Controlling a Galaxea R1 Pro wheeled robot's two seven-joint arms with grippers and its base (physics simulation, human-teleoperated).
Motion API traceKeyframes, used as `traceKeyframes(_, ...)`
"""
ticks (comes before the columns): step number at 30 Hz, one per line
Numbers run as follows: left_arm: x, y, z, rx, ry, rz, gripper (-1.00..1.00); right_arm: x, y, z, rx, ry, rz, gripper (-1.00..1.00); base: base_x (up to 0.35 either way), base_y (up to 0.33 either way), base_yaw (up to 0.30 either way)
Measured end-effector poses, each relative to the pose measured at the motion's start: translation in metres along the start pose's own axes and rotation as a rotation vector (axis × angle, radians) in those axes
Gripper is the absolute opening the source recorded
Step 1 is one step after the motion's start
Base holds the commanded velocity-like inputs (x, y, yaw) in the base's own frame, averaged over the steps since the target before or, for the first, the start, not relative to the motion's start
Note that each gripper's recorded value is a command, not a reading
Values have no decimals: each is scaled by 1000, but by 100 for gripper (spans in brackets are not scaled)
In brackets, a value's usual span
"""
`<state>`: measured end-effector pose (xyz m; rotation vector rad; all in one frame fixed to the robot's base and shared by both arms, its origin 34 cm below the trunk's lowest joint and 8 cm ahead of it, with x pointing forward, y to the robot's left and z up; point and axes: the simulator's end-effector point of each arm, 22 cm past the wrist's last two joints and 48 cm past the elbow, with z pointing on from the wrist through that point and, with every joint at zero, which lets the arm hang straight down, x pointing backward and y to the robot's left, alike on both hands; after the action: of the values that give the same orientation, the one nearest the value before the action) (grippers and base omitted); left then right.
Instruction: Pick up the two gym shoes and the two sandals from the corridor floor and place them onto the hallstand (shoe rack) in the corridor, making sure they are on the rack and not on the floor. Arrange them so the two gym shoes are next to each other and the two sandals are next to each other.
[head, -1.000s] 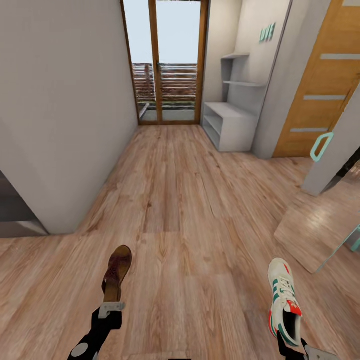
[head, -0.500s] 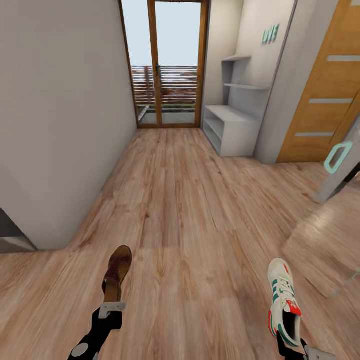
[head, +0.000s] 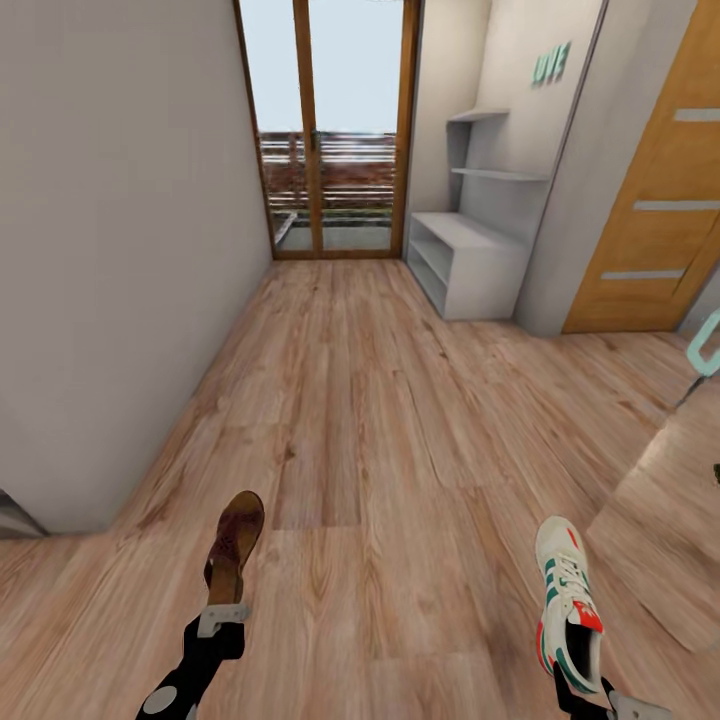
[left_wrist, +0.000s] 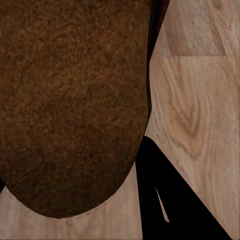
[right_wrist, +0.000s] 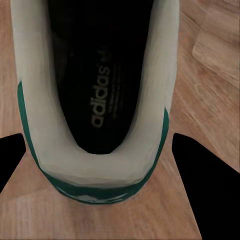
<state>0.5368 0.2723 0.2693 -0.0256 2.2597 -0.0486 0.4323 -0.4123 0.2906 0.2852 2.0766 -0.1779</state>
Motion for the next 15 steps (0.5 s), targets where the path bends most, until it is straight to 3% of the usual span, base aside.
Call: traceKeyframes(15, 0, -1, 0, 1, -1, 0, -100, 17, 1, -5, 3, 38, 11, -100, 335, 0, 0)
